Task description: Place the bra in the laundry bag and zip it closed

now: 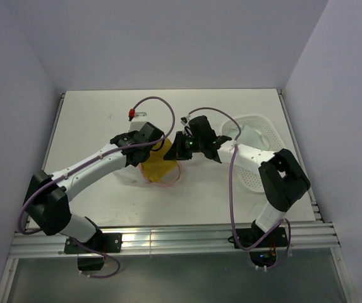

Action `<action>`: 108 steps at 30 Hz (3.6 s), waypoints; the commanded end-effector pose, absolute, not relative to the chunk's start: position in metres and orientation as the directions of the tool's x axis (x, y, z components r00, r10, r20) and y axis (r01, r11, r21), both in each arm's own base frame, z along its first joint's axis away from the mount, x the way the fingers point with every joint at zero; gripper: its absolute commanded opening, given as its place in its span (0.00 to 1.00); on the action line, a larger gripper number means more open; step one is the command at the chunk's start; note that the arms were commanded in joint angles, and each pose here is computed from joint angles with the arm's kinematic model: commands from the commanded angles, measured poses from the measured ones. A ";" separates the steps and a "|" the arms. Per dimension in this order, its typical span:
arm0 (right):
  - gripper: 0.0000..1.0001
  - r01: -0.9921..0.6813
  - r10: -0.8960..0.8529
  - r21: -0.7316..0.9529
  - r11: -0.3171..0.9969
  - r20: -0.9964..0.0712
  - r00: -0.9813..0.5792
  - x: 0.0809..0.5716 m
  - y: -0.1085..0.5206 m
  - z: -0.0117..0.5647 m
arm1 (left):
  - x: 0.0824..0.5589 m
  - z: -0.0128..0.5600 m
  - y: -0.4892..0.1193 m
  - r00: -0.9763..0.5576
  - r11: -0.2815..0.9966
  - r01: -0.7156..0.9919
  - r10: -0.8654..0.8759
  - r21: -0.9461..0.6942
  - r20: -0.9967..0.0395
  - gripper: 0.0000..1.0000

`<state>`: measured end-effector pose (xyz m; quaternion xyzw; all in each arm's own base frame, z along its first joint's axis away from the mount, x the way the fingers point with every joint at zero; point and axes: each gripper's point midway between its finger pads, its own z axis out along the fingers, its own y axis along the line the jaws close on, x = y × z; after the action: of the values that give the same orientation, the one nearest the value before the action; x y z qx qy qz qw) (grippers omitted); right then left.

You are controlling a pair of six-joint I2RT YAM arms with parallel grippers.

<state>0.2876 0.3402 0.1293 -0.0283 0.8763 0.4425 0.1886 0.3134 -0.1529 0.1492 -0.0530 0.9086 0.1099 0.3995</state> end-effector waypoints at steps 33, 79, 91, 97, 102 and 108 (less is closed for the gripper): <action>0.00 -0.139 0.279 0.953 0.270 -0.215 -0.936 0.298 0.414 0.164 | 0.253 0.199 -0.244 -0.663 0.834 0.275 -0.194 -0.477 -0.723 0.00; 0.00 -0.217 0.740 0.910 0.352 -0.413 -0.531 0.296 0.310 0.237 | 0.214 0.337 -0.335 -0.751 0.121 0.511 -0.419 -0.851 -0.511 0.00; 0.00 -0.464 0.705 0.851 0.246 -0.485 -0.517 0.270 0.317 0.280 | 0.239 0.329 -0.314 -0.766 0.149 0.493 -0.394 -0.857 -0.508 0.00; 0.00 -0.525 0.647 0.841 0.135 -0.476 -0.596 0.264 0.348 0.295 | 0.221 0.312 -0.327 -0.838 0.013 0.473 -0.304 -0.881 -0.454 0.00; 0.00 -0.504 0.630 0.852 0.142 -0.470 -0.618 0.265 0.353 0.277 | 0.217 0.323 -0.326 -0.813 -0.011 0.527 -0.299 -0.850 -0.500 0.00; 0.00 -0.428 0.655 0.870 0.243 -0.473 -0.589 0.286 0.352 0.261 | 0.195 0.338 -0.324 -0.838 -0.135 0.523 -0.261 -0.841 -0.479 0.00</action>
<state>0.2761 0.3461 0.2302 0.0832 0.6772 0.5992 0.4189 0.2229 -0.3255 0.3124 0.0597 0.6523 -0.7043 0.2736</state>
